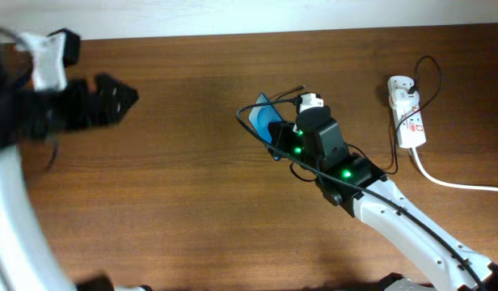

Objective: Plug charger to phone and switch on socket

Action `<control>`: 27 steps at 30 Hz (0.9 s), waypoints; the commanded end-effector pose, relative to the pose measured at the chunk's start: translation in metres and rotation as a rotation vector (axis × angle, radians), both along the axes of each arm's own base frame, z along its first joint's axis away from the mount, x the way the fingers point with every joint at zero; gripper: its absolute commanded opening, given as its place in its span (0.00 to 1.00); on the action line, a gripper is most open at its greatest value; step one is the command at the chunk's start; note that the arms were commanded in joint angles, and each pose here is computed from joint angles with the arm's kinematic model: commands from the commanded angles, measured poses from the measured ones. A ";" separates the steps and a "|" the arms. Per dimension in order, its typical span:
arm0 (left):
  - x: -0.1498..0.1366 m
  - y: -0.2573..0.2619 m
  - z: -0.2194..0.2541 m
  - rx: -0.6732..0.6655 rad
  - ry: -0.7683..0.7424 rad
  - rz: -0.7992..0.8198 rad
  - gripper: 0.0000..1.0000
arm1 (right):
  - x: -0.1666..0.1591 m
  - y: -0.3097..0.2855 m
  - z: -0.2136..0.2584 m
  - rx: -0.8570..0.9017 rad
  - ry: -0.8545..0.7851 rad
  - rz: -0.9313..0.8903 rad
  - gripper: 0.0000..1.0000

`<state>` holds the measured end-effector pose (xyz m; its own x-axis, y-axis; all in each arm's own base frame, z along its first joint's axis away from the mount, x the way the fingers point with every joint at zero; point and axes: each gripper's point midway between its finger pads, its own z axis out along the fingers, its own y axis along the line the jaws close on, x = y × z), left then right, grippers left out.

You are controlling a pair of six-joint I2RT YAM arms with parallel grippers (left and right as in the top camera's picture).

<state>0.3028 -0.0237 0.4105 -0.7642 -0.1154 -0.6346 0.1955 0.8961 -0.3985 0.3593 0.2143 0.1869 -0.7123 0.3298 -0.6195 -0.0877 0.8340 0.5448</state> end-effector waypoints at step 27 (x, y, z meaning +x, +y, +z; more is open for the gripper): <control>0.015 -0.086 -0.254 -1.075 0.765 0.294 0.99 | -0.006 0.009 0.029 0.498 0.249 -0.279 0.04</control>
